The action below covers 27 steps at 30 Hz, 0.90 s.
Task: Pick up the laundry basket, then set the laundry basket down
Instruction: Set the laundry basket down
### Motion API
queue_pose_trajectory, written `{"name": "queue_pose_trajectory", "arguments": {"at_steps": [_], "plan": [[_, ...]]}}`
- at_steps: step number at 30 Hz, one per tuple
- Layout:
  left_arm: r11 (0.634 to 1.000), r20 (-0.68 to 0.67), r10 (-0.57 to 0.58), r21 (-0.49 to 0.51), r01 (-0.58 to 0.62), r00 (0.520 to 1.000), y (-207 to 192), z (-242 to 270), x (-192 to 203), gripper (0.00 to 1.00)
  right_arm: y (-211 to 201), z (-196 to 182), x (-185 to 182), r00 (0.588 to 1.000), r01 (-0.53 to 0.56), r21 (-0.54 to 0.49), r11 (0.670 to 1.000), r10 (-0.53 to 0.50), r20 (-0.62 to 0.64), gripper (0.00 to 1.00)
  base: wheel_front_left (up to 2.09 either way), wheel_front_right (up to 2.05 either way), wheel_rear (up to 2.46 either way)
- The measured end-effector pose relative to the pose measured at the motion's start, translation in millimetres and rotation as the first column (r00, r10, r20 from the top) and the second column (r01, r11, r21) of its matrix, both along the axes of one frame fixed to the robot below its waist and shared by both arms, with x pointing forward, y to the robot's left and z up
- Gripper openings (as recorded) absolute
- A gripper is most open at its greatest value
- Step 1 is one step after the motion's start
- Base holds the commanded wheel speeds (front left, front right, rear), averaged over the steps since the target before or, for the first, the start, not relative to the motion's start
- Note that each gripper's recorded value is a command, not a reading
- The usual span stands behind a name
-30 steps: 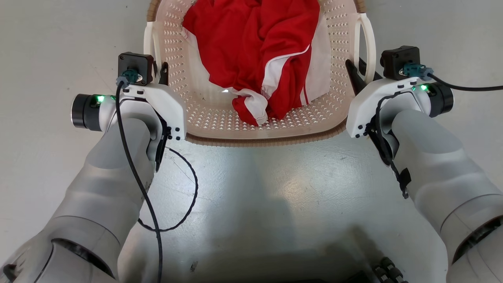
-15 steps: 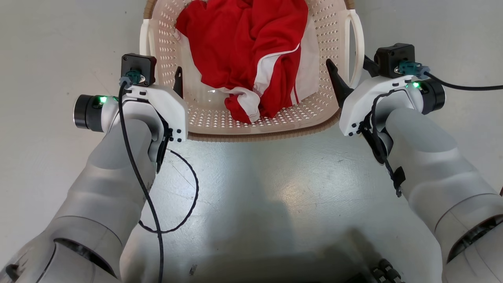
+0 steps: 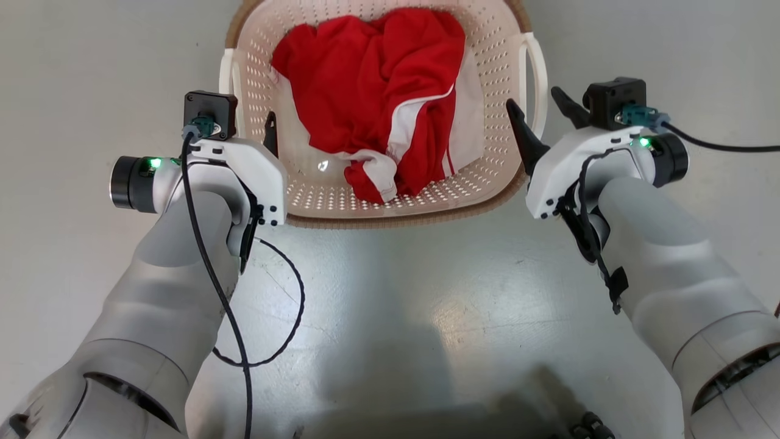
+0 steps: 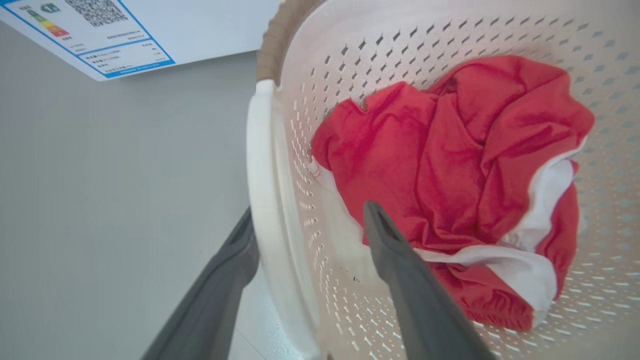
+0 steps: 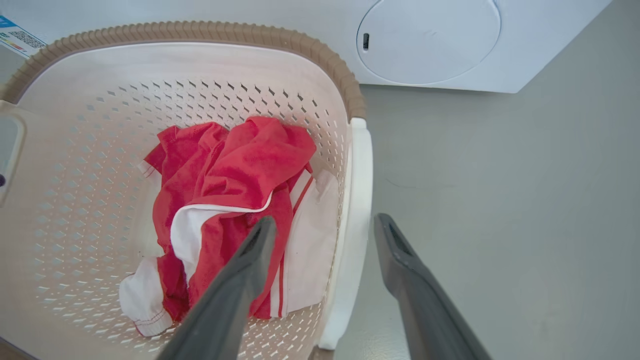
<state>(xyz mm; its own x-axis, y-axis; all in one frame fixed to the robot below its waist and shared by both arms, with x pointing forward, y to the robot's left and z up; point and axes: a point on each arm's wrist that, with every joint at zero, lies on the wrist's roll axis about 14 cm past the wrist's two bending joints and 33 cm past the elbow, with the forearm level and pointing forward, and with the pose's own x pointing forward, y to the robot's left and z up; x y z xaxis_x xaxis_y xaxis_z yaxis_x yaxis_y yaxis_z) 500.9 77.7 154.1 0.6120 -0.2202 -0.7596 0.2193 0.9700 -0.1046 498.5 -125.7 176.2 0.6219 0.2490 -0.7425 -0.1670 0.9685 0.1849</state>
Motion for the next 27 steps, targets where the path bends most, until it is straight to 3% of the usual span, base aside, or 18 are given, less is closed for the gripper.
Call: {"name": "queue_pose_trajectory", "arguments": {"at_steps": [14,27], "plan": [[0.999,0.046,0.046,0.026,-0.047,0.998,14.2,42.0,-5.4,1.00,-10.0,51.4,1.4,0.995,0.032,-0.005,0.999,-0.031,0.099,1.00,0.00,0.00,0.00],[0.989,0.194,0.137,-0.086,-0.123,0.971,12.6,121.1,-2.6,1.00,-30.3,119.2,-1.1,0.965,0.052,-0.036,0.998,-0.041,0.259,1.00,0.00,0.00,0.00]]}}
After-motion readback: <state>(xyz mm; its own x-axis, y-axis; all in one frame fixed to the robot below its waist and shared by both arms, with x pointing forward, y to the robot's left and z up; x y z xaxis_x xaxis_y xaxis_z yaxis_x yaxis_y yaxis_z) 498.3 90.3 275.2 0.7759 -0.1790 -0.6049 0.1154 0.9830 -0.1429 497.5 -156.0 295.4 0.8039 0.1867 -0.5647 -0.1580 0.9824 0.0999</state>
